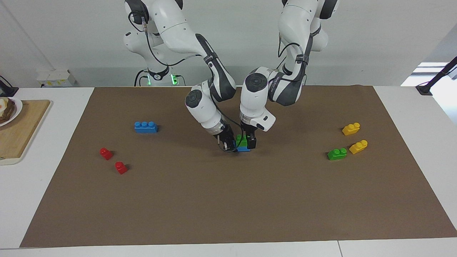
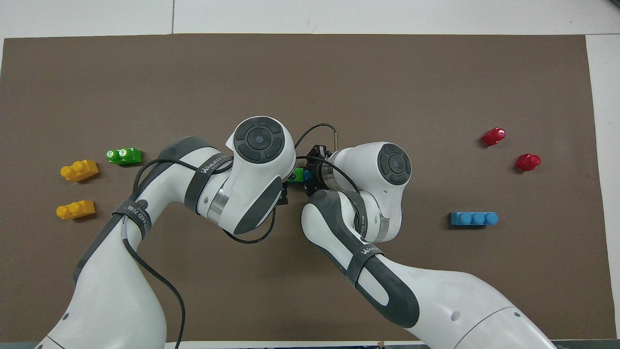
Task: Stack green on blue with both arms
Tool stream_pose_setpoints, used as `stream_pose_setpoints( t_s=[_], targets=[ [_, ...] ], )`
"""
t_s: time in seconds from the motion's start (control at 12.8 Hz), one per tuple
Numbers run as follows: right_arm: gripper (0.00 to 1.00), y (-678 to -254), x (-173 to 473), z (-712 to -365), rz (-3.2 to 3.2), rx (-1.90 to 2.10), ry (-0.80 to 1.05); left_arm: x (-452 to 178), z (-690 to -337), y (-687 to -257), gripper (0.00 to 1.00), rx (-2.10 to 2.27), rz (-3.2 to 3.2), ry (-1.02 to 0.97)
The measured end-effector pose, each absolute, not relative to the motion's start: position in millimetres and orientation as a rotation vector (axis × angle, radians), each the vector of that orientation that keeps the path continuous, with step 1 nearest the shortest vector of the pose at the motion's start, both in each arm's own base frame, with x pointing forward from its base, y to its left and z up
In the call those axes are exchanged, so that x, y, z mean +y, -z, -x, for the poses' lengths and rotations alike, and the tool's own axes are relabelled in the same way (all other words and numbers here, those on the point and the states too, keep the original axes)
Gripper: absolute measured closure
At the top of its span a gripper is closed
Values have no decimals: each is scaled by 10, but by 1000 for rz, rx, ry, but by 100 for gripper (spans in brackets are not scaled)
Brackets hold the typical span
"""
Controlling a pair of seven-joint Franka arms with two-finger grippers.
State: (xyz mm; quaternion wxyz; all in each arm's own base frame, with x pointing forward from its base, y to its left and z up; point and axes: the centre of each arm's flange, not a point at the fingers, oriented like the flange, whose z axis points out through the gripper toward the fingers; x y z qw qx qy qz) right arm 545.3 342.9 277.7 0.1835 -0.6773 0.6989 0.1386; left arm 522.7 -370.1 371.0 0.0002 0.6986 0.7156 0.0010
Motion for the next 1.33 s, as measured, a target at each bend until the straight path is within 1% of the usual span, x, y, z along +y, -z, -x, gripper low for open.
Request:
stream_pose_setpoints(
  t_s=[0.08, 0.16, 0.31, 0.39, 0.63, 0.86, 1.02, 1.18, 1.33],
  targets=[
    [47, -2771, 3407, -5465, 1894, 1982, -398, -3616, -5274, -3865, 0, 2224, -2219, -10],
    [37, -2768, 3388, -5474, 1868, 1996, -412, -3504, -5298, -4057, 0, 2180, -2268, -16],
    [12, -2770, 3360, -5493, 1852, 2005, -416, -3218, -5291, -4447, 0, 2084, -2380, -22],
    [1, -2783, 3342, -5514, 1846, 2007, -414, -2983, -5310, -4639, 0, 2053, -2426, -21],
    [0, -2880, 3160, -5674, 1805, 2024, -418, -2175, -5449, -4972, 0, 1911, -2583, 7],
    [0, -3070, 2824, -5847, 1757, 2061, -467, -1290, -5596, -5260, 0, 1643, -2738, -4],
    [0, -3226, 2528, -5930, 1729, 2089, -523, -803, -5564, -5452, 0, 1408, -2866, 3],
    [0, -3409, 2219, -6011, 1719, 2088, -541, -613, -5494, -5558, 0, 1161, -2982, 28],
    [0, -3622, 1946, -6113, 1803, 2016, -496, -593, -5472, -5575, 0, 955, -3056, 47]
  ],
)
